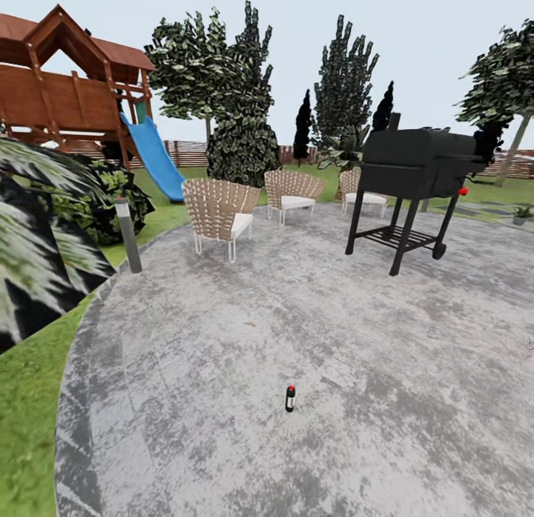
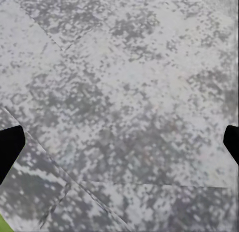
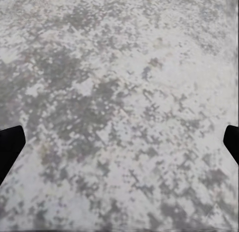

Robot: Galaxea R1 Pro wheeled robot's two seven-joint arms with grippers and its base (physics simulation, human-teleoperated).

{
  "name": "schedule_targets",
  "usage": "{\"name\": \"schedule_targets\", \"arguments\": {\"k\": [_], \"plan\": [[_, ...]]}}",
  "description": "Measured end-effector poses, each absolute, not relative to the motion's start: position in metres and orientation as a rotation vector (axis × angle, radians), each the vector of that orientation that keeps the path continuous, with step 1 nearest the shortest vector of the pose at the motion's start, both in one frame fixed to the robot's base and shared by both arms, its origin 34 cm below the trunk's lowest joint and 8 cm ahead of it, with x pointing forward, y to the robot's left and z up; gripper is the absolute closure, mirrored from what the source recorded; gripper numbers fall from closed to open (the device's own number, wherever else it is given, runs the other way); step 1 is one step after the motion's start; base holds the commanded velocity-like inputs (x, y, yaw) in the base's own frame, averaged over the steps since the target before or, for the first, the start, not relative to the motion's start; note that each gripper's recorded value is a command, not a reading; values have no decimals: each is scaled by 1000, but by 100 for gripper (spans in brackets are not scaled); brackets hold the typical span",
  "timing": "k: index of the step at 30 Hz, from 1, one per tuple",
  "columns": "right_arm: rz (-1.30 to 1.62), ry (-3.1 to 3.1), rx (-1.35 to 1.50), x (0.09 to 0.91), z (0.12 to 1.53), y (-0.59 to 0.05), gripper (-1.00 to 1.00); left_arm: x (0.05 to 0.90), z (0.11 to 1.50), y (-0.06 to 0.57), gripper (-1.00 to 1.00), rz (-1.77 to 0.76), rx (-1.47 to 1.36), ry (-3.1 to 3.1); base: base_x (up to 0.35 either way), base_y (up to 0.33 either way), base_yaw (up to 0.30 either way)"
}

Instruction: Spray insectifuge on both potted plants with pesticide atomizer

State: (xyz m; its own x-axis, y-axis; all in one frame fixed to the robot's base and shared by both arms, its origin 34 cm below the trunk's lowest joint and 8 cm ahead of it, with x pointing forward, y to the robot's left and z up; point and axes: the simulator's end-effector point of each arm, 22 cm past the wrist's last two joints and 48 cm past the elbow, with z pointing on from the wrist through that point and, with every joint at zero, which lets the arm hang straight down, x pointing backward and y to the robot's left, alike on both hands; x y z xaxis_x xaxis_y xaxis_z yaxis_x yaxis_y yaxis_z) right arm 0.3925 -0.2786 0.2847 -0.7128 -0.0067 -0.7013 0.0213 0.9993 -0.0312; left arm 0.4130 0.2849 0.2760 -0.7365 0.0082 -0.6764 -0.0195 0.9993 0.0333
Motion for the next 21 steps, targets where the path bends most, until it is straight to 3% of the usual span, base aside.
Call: {"name": "schedule_targets", "arguments": {"k": [7, 21], "plan": [[-47, 2365, 10, 392, 284, -279, -100, 413, 276, 285, -100, 49, -10, 2397, 18, 70, -300], [-48, 2363, 10, 393, 285, -279, -100, 413, 276, 285, -100, 50, -13, 2397, 87, 276, -300]]}}
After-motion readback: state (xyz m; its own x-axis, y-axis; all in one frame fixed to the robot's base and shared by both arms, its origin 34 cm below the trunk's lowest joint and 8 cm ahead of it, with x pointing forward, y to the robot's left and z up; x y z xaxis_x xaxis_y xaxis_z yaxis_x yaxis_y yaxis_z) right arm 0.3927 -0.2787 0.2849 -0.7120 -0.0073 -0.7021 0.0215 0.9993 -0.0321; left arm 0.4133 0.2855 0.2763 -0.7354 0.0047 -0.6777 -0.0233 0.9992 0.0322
